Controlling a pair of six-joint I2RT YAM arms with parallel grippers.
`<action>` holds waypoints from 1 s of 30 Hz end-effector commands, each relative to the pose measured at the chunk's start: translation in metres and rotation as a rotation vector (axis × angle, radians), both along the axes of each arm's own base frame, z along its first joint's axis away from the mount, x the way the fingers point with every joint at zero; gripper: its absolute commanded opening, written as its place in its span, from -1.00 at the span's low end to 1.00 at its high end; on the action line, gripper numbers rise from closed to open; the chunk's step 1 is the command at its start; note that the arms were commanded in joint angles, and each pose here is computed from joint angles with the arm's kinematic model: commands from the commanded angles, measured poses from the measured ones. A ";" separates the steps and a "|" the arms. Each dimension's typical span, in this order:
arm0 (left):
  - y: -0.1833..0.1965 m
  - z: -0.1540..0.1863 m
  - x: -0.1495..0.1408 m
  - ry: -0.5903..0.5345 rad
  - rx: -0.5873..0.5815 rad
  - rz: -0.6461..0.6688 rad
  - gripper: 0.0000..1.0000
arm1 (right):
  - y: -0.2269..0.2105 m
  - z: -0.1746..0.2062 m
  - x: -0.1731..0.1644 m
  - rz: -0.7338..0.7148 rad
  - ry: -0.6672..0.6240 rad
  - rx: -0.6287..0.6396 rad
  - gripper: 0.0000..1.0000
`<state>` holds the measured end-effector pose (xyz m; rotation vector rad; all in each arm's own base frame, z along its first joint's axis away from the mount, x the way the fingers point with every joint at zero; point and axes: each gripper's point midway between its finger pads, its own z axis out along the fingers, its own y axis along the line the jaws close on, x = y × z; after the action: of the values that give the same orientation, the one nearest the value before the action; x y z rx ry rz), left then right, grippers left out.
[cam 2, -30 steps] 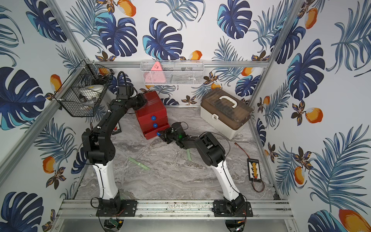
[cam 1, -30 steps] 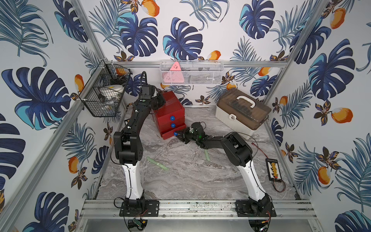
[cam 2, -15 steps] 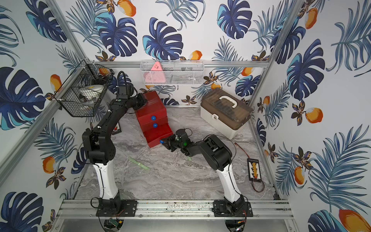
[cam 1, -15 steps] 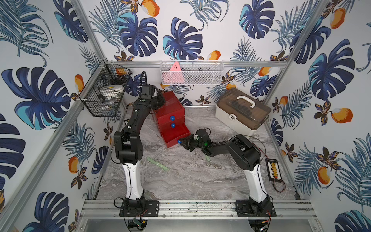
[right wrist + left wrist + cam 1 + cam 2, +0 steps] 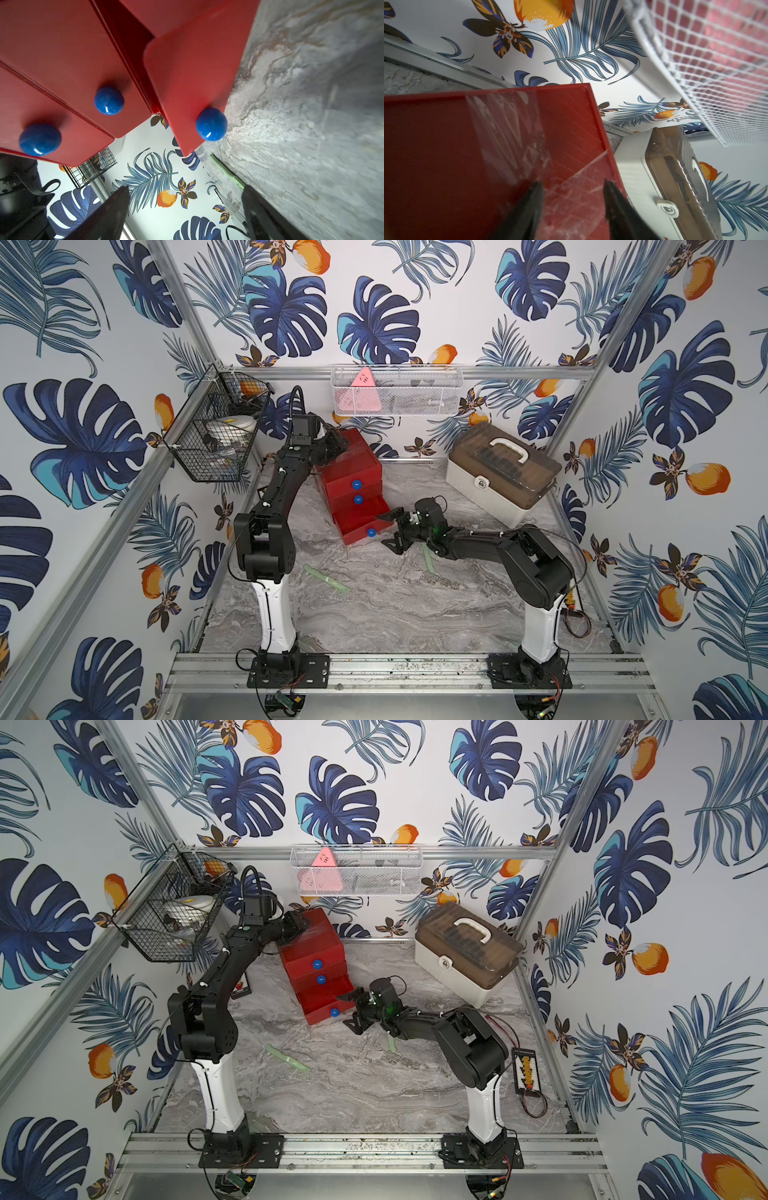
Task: Place the fruit knives into the drawer by color
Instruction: Open the drawer in the storage box, then pick up the fruit knife from the center of the board.
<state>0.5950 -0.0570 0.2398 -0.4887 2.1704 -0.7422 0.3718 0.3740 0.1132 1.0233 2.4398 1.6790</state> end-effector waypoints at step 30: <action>-0.138 0.003 -0.241 0.359 0.212 -0.394 0.98 | -0.172 0.002 -0.051 0.726 -0.200 -0.935 0.84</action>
<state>0.3764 -0.1850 0.2491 -0.0731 2.6692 -0.5594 0.3304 0.2109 0.1189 -0.0326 3.0319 0.5118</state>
